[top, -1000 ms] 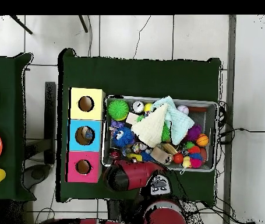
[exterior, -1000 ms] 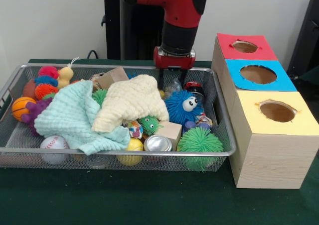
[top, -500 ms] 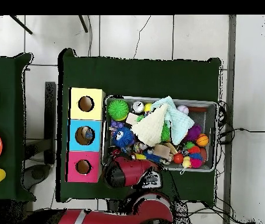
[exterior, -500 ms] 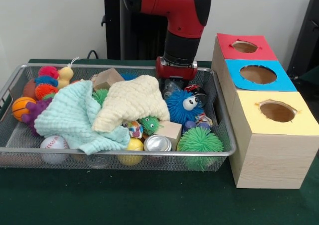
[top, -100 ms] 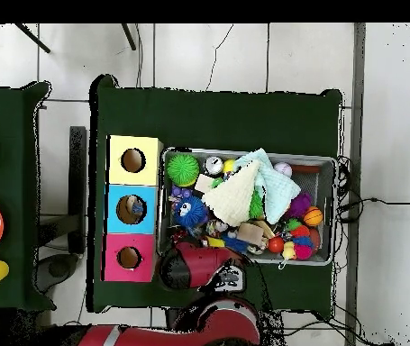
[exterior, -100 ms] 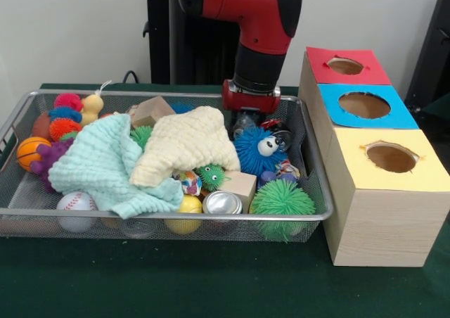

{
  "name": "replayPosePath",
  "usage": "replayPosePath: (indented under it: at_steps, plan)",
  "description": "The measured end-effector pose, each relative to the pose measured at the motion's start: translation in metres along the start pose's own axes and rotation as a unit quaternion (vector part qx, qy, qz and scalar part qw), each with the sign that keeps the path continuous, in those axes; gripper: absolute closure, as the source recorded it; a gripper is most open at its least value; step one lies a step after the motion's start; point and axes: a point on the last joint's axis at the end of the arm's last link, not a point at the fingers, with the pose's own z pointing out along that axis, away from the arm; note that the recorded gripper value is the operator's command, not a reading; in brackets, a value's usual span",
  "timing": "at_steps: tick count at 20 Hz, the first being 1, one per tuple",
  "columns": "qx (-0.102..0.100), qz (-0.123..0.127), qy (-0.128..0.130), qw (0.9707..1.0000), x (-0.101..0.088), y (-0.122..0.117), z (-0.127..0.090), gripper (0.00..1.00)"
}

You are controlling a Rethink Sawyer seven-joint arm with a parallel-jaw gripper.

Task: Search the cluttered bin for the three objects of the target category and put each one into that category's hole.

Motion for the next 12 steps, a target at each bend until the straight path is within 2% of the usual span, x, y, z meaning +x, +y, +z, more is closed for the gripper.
replayPosePath:
  at_steps: [12]
  plan:
    - [0.004,0.009,0.002,1.0000,-0.0005,0.0024,0.0003,1.00]
